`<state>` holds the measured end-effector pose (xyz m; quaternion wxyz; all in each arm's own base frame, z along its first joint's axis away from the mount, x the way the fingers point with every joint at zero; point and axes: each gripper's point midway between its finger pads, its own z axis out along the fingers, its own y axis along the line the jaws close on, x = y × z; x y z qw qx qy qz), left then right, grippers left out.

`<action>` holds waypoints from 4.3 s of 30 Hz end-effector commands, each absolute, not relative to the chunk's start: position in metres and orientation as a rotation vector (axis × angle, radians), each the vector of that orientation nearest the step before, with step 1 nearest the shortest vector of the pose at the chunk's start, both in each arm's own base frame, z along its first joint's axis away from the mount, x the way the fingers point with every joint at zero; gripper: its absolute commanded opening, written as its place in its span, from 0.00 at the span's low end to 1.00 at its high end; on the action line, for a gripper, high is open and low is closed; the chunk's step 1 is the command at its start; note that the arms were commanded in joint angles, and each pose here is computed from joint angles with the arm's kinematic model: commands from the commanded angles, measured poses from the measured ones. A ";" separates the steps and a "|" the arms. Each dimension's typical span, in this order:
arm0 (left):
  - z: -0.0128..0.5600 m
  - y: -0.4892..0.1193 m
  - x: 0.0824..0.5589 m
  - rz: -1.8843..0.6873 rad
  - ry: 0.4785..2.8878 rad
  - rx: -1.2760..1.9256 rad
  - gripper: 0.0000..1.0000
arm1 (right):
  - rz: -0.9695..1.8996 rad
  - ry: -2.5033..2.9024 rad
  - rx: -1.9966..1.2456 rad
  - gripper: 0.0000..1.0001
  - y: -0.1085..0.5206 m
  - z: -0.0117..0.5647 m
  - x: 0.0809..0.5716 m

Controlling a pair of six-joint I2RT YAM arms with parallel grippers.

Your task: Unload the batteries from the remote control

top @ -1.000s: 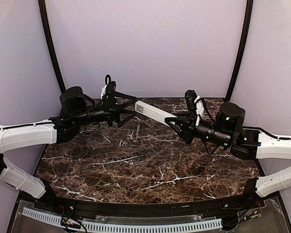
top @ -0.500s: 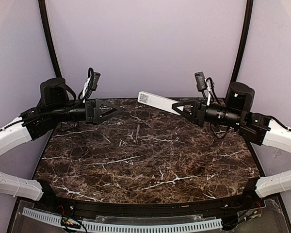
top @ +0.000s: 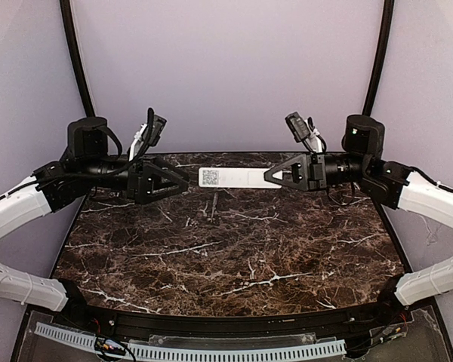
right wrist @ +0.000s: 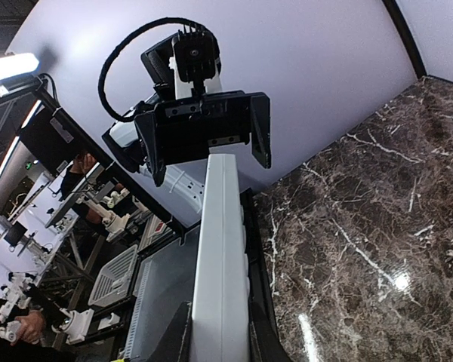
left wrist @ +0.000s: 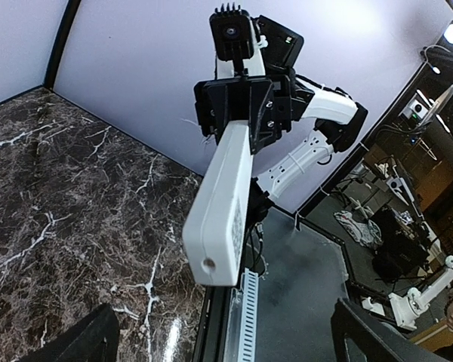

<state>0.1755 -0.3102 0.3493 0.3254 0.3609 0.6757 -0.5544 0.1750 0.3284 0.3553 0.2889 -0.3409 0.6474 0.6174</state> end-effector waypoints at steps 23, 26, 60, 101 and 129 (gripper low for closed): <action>0.336 -0.334 0.193 -1.744 1.746 0.756 0.84 | 1.880 1.732 -0.847 0.00 0.360 0.341 0.176; 0.335 -0.338 0.194 -1.759 1.764 0.758 0.81 | 1.881 1.743 -0.846 0.00 0.363 0.335 0.174; 0.314 -0.363 0.189 -1.790 1.854 0.764 0.36 | 1.811 1.828 -0.816 0.00 0.373 0.310 0.177; 0.279 -0.343 0.243 -1.094 2.174 0.819 0.00 | 1.379 1.932 -0.557 0.88 0.339 0.297 0.217; 0.244 -0.375 0.277 -1.582 2.292 0.746 0.00 | 1.214 2.161 -0.299 0.87 0.321 0.244 0.241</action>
